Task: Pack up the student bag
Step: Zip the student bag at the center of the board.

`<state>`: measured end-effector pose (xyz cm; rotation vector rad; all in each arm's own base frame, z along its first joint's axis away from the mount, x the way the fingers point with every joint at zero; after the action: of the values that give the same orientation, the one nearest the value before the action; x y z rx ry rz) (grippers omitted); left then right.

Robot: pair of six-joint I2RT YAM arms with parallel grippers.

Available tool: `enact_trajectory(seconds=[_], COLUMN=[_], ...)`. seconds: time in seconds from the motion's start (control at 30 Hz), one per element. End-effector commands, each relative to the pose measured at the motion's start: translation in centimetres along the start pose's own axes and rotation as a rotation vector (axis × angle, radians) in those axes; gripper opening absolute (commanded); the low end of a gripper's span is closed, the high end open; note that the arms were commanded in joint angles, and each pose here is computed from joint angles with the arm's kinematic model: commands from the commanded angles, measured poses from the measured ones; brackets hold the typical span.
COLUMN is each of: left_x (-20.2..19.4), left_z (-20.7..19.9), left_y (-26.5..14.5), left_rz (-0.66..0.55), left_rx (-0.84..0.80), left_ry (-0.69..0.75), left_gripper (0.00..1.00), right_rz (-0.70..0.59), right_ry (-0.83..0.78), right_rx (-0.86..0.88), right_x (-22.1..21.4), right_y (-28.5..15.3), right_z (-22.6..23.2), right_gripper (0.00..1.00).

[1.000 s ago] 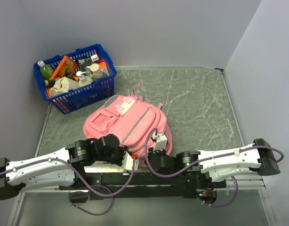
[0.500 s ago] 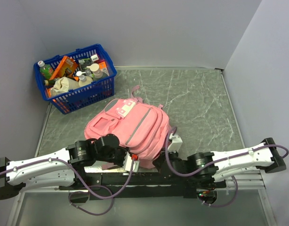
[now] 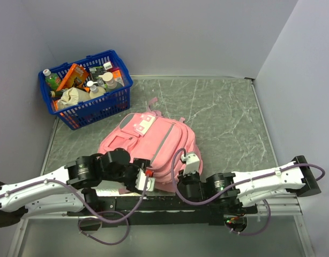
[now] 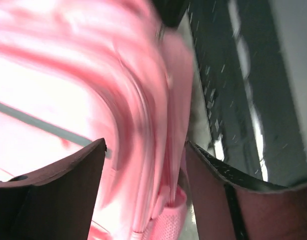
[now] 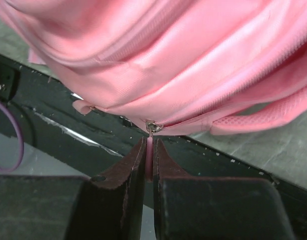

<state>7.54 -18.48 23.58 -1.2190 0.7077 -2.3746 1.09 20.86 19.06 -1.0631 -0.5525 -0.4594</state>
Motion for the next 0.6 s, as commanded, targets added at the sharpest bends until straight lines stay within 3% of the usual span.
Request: enact_trajectory(seconds=[0.0,0.07,0.2,0.33,0.37,0.43,0.5,0.57], left_x=[3.8,3.7,3.7,4.1,4.0,3.8,3.7,2.7], left_z=[-0.6,-0.8,-2.3,-3.8,-4.4,-5.2,-4.0,-3.8], left_y=[-2.0,-1.4,-0.1,1.7,2.0,3.2,4.0,4.7], left_rz=[-0.167,-0.155,-0.181,-0.171,-0.169,-0.169,-0.145,-0.091], left_rx=[-0.011,-0.023,-0.029,-0.119,-0.140,-0.126,-0.005,0.071], left_ry=[-0.007,-0.037,0.001,0.025,0.031,0.046,0.037,0.021], left_gripper=[0.67,0.60,0.55,0.35,0.34,0.36,0.40,0.52], right_rz=[-0.057,-0.071,-0.081,-0.066,-0.065,-0.068,-0.062,-0.041], right_ry=[0.031,0.017,-0.014,-0.066,-0.067,-0.073,-0.074,-0.055], right_rx=[0.176,0.206,0.267,0.277,0.283,0.313,0.298,0.300], right_x=[4.0,5.3,7.3,8.1,8.3,8.8,8.9,8.6], right_y=[-2.6,-3.1,-4.3,-4.2,-4.0,-4.3,-4.3,-4.3], right_z=[2.7,3.1,4.9,6.2,6.5,7.2,7.2,7.0], right_gripper=[0.00,0.00,0.00,0.00,0.00,0.00,0.00,0.00])
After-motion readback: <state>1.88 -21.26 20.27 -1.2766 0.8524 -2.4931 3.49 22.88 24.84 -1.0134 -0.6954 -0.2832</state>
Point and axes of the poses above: each gripper's point midway between its finger pads, its own y axis out along the fingers, its own z axis along the line the jaws close on, x = y × z, the point moved 8 cm from there along -y, back along the fingers, and after that the axes turned 12 degrees about y, right-handed, at the moved point
